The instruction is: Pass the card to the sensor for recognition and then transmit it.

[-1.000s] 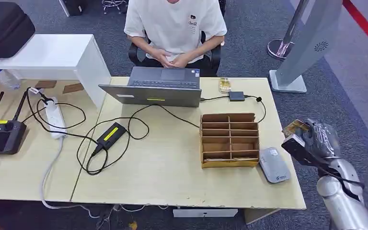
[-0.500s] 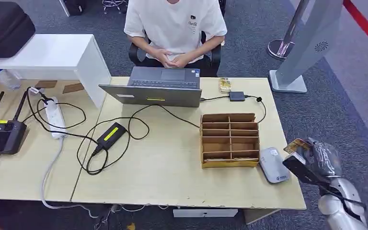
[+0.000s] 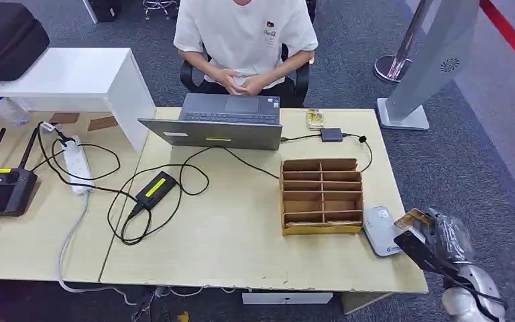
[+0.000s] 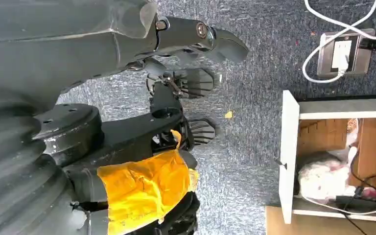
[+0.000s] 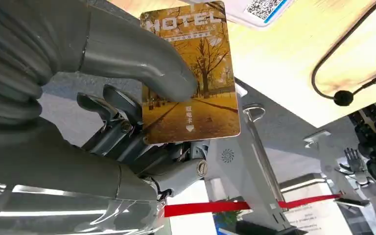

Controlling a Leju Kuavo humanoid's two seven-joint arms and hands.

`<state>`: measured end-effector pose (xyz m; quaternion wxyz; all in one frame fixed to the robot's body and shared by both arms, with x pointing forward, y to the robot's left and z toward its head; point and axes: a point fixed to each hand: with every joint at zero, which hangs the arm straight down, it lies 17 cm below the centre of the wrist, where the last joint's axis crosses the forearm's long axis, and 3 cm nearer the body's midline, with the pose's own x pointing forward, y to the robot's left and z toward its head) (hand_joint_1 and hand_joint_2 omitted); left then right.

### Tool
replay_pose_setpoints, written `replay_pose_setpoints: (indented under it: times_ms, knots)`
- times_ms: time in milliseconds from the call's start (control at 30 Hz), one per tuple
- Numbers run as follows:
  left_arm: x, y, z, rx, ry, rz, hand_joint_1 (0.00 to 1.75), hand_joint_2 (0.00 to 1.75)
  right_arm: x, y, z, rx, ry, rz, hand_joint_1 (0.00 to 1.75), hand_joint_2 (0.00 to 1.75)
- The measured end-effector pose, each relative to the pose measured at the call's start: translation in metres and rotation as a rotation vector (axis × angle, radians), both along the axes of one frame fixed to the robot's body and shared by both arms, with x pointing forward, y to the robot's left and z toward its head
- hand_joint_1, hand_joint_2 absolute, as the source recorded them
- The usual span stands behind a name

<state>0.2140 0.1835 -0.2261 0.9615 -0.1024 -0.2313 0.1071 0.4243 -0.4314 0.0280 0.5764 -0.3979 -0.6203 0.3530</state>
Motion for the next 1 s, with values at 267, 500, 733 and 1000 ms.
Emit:
replay_pose_setpoints:
  times_ms: [267, 500, 733, 1000]
  knots:
    - [0.002, 0.001, 0.001, 0.003, -0.005, 0.002, 0.0, 1.75, -0.001, 0.003, -0.006, -0.014, 0.003, 0.009, 1.75, 1.75]
    - [0.008, 0.002, 0.003, 0.011, -0.014, -0.01, 0.0, 1.75, 0.032, 0.009, 0.028, -0.062, -0.059, 0.022, 1.75, 1.75]
    - [0.023, 0.0, 0.008, 0.012, -0.026, -0.03, 0.0, 1.75, 0.105, 0.037, 0.133, -0.113, -0.222, 0.064, 1.75, 1.75]
    - [0.028, -0.006, 0.009, 0.013, -0.004, -0.057, 0.0, 1.75, 0.179, 0.122, 0.264, -0.191, -0.362, 0.136, 1.75, 1.75]
